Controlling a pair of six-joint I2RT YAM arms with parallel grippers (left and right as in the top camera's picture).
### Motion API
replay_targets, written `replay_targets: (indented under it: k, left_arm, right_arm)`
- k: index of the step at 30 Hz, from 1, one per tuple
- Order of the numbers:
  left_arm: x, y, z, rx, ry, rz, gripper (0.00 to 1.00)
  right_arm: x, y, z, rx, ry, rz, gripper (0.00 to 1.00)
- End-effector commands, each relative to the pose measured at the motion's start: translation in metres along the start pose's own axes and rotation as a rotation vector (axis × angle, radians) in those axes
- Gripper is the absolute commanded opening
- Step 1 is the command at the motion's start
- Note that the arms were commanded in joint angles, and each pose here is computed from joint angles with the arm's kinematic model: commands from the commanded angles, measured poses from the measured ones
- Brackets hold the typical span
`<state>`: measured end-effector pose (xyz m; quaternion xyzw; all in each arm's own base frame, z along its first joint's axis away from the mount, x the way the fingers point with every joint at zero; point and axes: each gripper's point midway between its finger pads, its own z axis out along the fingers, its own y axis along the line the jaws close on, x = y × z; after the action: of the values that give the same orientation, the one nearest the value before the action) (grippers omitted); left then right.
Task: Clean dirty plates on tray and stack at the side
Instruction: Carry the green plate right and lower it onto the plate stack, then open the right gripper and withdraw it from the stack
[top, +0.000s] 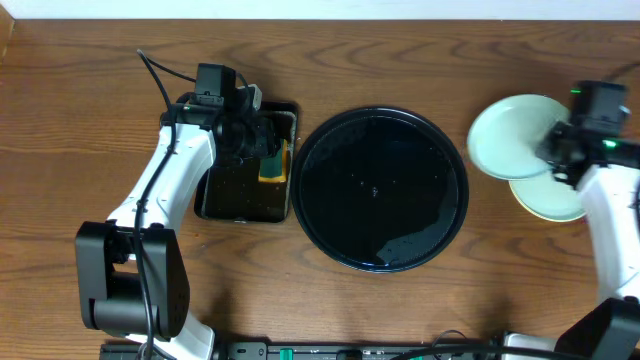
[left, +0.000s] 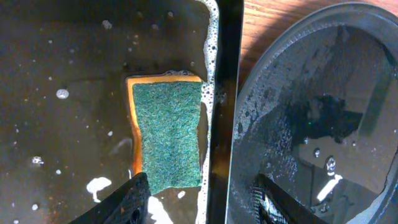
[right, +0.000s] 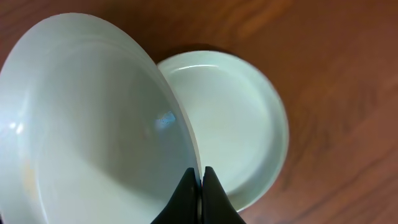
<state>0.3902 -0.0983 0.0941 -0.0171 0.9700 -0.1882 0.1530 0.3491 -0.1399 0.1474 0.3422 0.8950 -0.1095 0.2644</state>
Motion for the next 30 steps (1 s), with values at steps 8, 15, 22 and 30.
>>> replay_targets:
  k: [8,15,22,30]
  left_arm:
    - [0.000,0.011,-0.007,-0.068,-0.012,-0.003,0.55]
    - [0.007,0.049,-0.014,-0.290,0.003,-0.009,0.55]
    - [0.011,0.059,-0.017,-0.348,0.015,-0.011,0.55]
    - [0.011,0.059,-0.017,-0.349,0.014,-0.011,0.59]
  right_arm:
    - [0.021,-0.048,0.052,-0.005,0.199,0.092,0.01]
    - [0.033,-0.063,0.078,0.016,0.267,0.117,0.01]
    - [0.027,-0.075,0.082,0.028,0.248,0.149,0.01]
    - [0.030,-0.081,0.082,0.009,0.269,0.183,0.70]
